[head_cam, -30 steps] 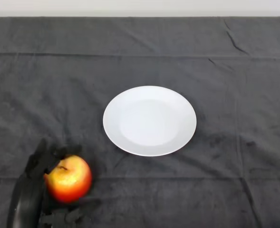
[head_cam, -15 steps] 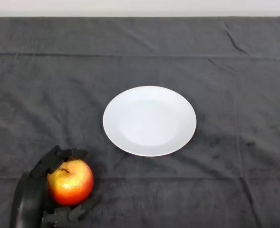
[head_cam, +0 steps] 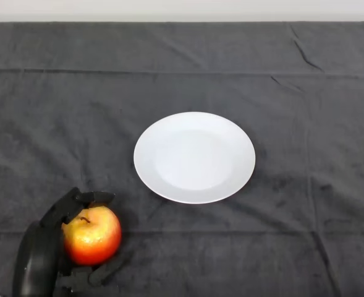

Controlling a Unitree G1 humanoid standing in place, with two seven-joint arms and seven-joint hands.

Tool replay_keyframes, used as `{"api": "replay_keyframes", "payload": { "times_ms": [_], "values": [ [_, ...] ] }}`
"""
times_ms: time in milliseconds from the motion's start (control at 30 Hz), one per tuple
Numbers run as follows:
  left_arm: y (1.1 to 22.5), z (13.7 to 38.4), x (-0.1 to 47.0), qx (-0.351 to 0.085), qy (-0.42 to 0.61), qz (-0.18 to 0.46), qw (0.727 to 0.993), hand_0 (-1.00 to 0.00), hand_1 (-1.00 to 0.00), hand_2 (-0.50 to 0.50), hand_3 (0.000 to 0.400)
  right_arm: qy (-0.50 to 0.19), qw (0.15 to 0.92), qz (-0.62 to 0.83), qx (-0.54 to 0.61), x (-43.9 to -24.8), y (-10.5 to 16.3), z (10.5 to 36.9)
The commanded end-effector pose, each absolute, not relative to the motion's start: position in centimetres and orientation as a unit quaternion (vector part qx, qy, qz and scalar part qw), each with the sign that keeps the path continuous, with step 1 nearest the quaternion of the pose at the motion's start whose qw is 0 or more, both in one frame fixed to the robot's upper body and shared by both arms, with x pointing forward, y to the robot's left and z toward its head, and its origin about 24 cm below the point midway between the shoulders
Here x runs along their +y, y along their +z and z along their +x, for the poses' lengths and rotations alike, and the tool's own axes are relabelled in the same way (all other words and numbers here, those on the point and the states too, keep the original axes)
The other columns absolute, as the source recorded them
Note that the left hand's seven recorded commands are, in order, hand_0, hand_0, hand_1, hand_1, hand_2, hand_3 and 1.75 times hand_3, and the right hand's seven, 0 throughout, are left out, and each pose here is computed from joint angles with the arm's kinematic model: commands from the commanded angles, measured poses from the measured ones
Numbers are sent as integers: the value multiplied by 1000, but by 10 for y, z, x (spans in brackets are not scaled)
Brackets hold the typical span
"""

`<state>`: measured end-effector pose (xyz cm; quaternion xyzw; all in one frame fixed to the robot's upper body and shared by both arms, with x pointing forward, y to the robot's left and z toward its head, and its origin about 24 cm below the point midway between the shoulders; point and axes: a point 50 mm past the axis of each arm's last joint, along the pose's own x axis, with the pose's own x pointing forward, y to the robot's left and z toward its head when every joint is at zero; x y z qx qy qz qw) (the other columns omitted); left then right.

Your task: Move the apple to the plate

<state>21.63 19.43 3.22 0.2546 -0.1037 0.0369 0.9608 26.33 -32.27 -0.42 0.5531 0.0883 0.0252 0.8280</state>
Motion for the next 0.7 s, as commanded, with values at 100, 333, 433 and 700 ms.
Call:
{"api": "replay_keyframes", "payload": {
  "times_ms": [100,333,433,700],
  "values": [
    [57,227,202,-146,42,279,948,-1000,-1000,0,400,17,825,558,87,-323,-7,261],
    [68,237,201,-161,48,284,944,-1000,-1000,0,400,17,825,558,87,-323,-7,261],
    [73,242,199,-167,50,285,943,-1000,-1000,0,400,17,825,558,87,-323,-7,261],
    [83,255,189,-183,49,284,940,-1000,-1000,0,400,17,825,557,87,-323,-7,261]
  ]
}}
